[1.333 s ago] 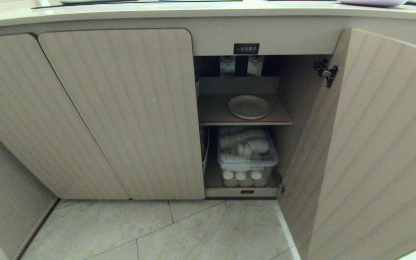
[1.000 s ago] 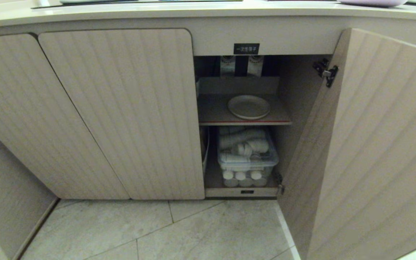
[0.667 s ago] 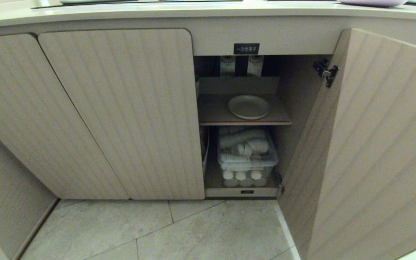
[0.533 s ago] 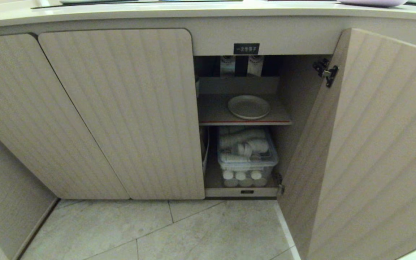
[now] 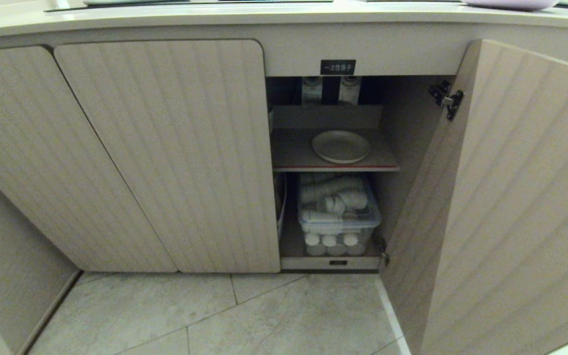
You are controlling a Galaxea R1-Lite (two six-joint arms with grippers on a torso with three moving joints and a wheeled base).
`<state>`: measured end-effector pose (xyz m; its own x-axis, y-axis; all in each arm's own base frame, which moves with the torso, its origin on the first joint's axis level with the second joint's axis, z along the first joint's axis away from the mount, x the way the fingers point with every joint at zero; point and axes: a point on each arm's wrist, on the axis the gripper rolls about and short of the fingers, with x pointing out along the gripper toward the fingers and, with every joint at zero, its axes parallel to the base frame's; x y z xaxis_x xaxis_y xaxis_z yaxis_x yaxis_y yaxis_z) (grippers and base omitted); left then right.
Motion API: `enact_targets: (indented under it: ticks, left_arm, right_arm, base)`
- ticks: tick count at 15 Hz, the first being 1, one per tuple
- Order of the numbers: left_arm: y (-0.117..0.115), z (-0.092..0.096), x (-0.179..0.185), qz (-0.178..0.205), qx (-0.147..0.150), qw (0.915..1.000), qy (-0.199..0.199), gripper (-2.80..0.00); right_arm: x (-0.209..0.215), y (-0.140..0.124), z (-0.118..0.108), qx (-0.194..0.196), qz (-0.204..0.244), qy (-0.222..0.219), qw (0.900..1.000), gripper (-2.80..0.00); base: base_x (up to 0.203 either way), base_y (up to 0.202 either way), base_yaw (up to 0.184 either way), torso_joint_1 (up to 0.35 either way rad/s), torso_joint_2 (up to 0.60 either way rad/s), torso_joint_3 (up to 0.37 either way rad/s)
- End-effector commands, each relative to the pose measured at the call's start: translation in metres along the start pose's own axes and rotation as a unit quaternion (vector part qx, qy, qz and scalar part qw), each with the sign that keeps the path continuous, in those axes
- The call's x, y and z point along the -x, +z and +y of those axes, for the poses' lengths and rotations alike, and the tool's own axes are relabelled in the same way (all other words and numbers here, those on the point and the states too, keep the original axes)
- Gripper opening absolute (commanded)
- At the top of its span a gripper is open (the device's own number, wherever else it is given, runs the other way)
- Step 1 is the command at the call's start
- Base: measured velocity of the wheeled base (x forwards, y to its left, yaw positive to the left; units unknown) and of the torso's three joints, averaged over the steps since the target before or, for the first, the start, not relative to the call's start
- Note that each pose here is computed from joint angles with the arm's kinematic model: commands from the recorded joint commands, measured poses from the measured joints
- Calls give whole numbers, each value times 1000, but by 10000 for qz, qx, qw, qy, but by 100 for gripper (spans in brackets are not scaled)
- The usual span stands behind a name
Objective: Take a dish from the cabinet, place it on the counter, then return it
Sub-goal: Take the plate from the cabinet
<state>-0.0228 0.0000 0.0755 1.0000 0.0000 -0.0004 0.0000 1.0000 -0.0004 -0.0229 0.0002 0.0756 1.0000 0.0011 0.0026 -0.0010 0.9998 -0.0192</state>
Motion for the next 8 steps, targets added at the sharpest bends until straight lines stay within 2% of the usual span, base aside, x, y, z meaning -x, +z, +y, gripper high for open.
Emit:
enact_targets:
  ticks: [1,3,8]
  left_arm:
    - [0,0,0,-2,-2,10000,0,-280]
    - [0,0,0,-2,-2,10000,0,-280]
    - [0,0,0,-2,-2,10000,0,-280]
  right_arm:
    - [0,0,0,4,5,2,10000,-280]
    - [0,0,0,4,5,2,10000,-280]
    - [0,0,0,4,5,2,10000,-280]
  base:
    - [0,0,0,0,0,0]
    - [-2,46,-4,1,-1,6]
    - [0,190,0,3,2,3]
